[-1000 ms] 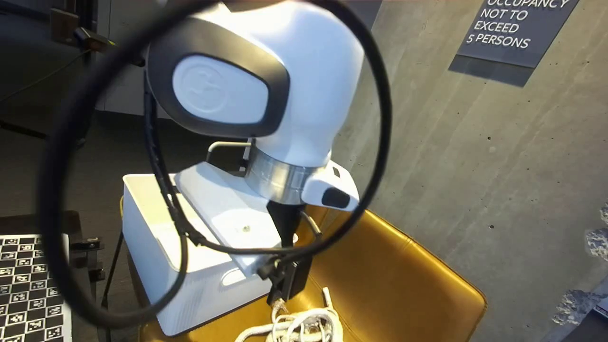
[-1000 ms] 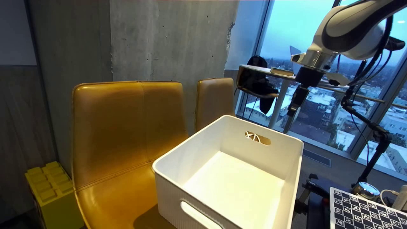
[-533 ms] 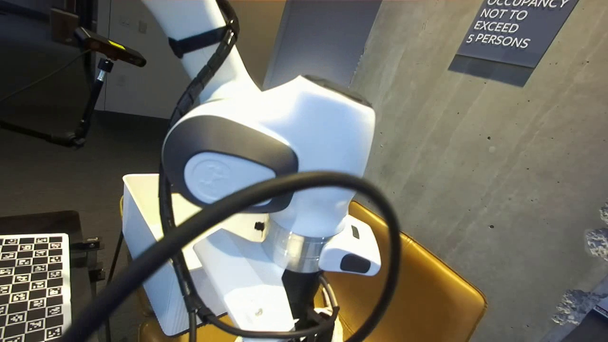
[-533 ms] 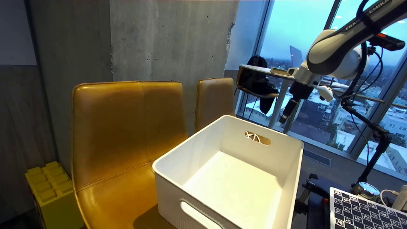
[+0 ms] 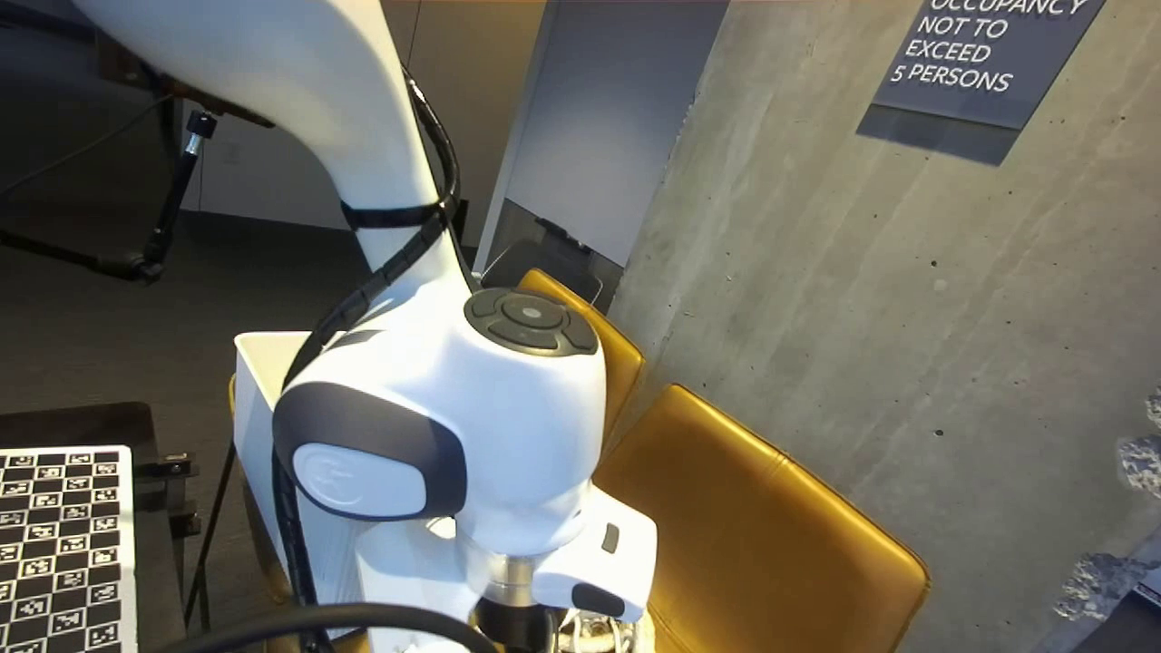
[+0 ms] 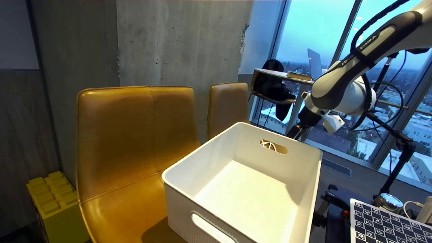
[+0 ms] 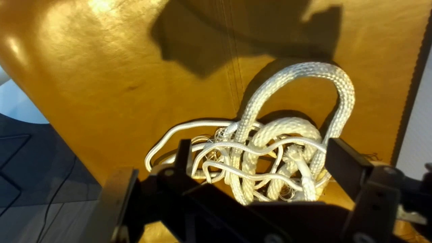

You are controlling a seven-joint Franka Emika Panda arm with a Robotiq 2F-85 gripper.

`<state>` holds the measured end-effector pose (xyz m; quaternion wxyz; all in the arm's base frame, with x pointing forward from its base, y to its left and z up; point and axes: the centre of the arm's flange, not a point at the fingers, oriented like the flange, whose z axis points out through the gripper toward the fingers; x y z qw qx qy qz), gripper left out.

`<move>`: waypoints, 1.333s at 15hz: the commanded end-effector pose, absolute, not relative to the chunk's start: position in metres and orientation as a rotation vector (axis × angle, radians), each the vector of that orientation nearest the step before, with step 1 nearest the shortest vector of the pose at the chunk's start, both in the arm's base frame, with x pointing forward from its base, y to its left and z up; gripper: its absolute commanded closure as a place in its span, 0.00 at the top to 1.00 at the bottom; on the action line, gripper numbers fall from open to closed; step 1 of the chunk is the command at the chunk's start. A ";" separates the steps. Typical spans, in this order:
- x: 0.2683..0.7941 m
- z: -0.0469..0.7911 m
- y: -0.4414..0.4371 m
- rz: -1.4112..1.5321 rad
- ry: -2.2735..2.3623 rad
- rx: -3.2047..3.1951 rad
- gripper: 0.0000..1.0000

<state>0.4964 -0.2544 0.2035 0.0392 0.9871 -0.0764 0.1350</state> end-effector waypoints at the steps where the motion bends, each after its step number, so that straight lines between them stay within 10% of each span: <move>1: 0.517 0.167 -0.253 0.406 -0.372 3.027 1.00; 11: 0.553 0.116 -0.260 0.332 -0.579 3.032 1.00; 12: 0.555 0.112 -0.262 0.323 -0.603 3.024 0.75; 20: 0.539 0.088 -0.257 0.261 -0.637 2.998 0.22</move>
